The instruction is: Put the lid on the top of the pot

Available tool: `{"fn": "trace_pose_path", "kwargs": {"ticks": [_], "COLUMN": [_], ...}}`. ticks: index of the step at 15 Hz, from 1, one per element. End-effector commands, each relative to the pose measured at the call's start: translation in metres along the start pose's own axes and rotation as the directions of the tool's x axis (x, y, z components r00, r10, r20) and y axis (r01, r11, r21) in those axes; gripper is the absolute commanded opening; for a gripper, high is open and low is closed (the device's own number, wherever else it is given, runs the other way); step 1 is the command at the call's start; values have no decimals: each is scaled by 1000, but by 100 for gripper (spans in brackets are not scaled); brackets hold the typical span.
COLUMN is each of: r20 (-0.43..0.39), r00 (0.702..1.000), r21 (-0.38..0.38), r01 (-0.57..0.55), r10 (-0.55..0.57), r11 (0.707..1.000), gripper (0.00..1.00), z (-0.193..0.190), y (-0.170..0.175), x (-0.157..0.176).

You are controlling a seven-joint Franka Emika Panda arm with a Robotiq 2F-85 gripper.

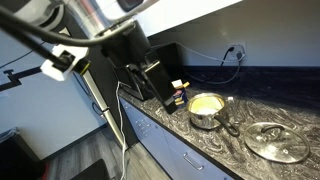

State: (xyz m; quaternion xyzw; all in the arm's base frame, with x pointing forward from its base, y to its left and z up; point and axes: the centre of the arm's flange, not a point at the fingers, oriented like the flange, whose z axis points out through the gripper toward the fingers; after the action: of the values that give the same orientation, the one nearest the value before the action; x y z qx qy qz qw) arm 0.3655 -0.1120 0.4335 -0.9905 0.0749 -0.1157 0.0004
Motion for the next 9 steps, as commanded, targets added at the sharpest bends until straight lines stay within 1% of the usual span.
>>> {"fn": "trace_pose_path", "kwargs": {"ticks": [1,3,5,9], "r20": [-106,-157,-187,-208], "r00": [991,982,975,963], "r21": [25,33,29,-2], "r01": [-77,-99,-118,-177], "r10": [79,103,121,173], "r11": [997,995,993,984], "gripper": [100,100,100,100], "z": [6,15,28,68], "y": [0,5,11,41], "x": [75,110,138,187]}}
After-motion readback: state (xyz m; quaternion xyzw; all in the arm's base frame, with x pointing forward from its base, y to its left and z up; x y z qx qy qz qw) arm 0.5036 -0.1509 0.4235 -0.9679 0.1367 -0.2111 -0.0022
